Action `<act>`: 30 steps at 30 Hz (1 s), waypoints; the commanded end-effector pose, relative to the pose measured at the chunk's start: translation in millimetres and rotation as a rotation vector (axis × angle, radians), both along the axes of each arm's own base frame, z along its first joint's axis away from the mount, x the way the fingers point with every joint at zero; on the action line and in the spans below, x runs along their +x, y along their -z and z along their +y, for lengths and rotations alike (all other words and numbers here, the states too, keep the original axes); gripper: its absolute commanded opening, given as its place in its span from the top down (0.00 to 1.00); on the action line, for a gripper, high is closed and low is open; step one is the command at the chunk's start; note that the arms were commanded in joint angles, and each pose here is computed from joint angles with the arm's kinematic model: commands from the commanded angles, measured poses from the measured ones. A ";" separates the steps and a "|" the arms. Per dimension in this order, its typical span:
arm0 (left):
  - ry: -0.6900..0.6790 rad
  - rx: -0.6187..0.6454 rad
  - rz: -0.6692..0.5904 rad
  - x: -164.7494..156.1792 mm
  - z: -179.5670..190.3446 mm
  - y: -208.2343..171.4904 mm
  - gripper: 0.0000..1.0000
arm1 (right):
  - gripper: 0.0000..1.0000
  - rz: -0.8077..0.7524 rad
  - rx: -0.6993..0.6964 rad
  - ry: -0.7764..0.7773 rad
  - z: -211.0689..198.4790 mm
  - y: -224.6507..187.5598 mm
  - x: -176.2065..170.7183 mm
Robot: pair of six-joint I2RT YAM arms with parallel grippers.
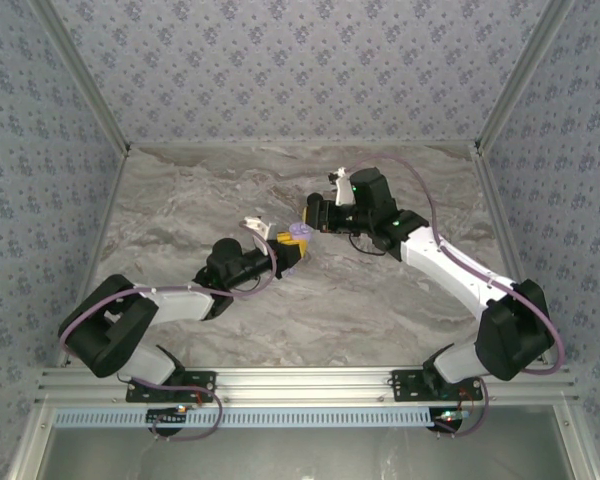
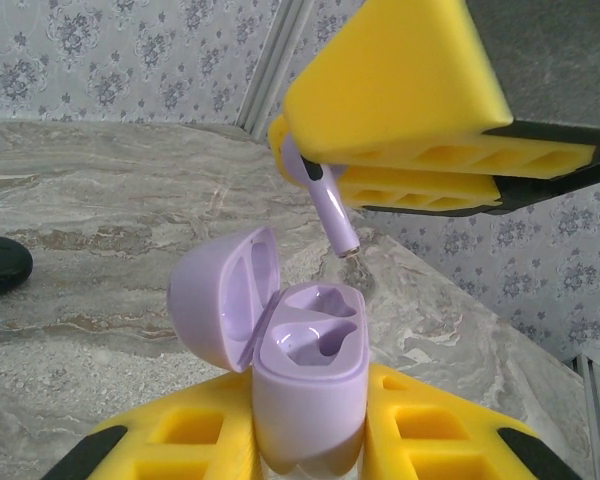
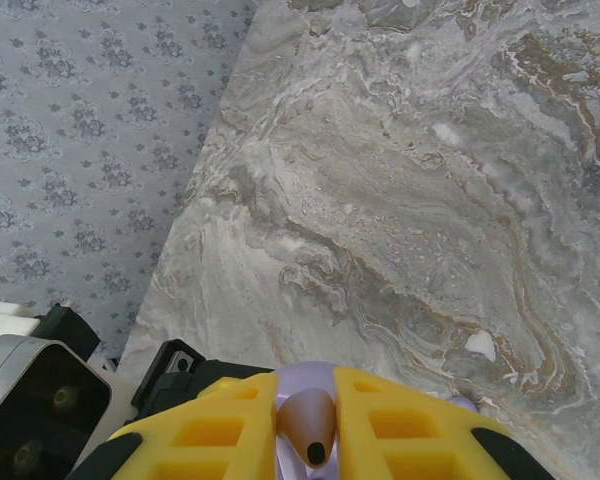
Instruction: Insert the wireless bluetooth earbuds into the charging case
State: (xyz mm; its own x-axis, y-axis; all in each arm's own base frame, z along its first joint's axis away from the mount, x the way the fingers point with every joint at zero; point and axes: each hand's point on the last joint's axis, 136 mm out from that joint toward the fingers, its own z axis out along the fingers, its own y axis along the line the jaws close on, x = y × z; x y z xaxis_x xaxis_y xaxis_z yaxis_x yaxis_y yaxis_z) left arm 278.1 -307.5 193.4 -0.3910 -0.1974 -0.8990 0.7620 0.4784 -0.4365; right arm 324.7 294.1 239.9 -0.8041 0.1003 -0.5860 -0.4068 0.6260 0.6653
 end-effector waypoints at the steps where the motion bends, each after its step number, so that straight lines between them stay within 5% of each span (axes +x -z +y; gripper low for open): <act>1: 0.009 -0.057 -0.053 0.0 -4.2 -29.3 0.76 | 0.81 -0.041 0.008 -0.032 7.5 -12.1 0.9; 30: -0.027 -0.070 -0.043 3.5 0.6 -41.6 0.76 | 0.81 -0.012 -0.018 -0.073 15.3 2.6 -9.7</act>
State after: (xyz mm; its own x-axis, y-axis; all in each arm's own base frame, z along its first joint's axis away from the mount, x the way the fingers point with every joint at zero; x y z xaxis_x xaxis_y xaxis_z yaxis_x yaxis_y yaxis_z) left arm 279.0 -303.4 201.6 -0.3967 -0.2115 -0.8932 0.7457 0.4933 -0.4480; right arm 318.0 303.1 233.9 -0.8050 0.0575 -0.5904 -0.4347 0.6202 0.6530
